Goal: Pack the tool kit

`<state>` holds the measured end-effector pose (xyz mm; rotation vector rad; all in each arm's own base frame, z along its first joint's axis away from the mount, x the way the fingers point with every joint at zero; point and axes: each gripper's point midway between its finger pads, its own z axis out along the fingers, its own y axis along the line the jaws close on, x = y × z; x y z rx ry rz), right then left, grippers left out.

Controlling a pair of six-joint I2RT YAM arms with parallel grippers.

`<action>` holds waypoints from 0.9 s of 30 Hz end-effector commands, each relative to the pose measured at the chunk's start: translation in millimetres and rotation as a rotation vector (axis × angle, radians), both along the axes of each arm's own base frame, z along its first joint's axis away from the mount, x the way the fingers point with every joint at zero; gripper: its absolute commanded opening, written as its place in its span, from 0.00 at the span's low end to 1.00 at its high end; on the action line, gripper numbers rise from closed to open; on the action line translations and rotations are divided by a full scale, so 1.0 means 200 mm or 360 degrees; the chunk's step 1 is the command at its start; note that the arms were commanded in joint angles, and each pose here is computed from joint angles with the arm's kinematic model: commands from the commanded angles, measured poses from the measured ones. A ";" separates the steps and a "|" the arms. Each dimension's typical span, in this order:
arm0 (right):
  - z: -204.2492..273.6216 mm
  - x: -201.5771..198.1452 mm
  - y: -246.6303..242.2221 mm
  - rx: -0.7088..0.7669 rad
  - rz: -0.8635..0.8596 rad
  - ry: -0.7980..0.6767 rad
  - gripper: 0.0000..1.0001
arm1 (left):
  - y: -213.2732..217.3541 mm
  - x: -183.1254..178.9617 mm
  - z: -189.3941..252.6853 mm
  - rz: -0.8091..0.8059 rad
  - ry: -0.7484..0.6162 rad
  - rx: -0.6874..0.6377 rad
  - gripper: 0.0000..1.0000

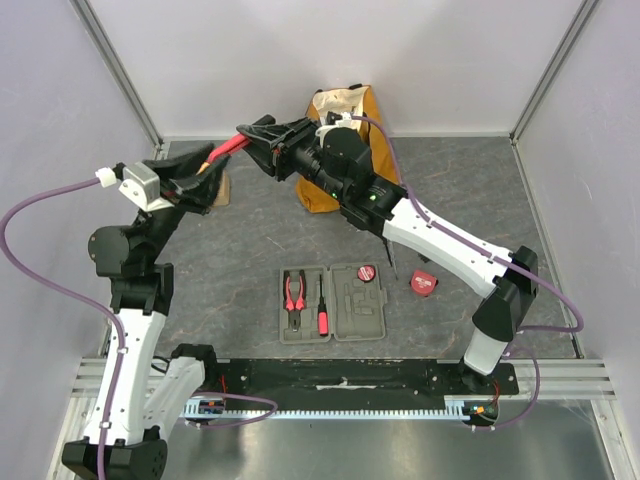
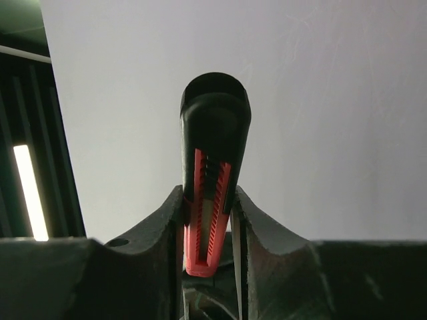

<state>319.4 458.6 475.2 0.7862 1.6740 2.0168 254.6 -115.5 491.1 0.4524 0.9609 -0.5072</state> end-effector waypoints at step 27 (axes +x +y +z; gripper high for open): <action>-1.66 -0.35 -0.90 -0.2450 0.0553 -0.0209 0.02 | -0.02 -0.01 -0.88 -0.0029 0.1582 -0.0165 0.92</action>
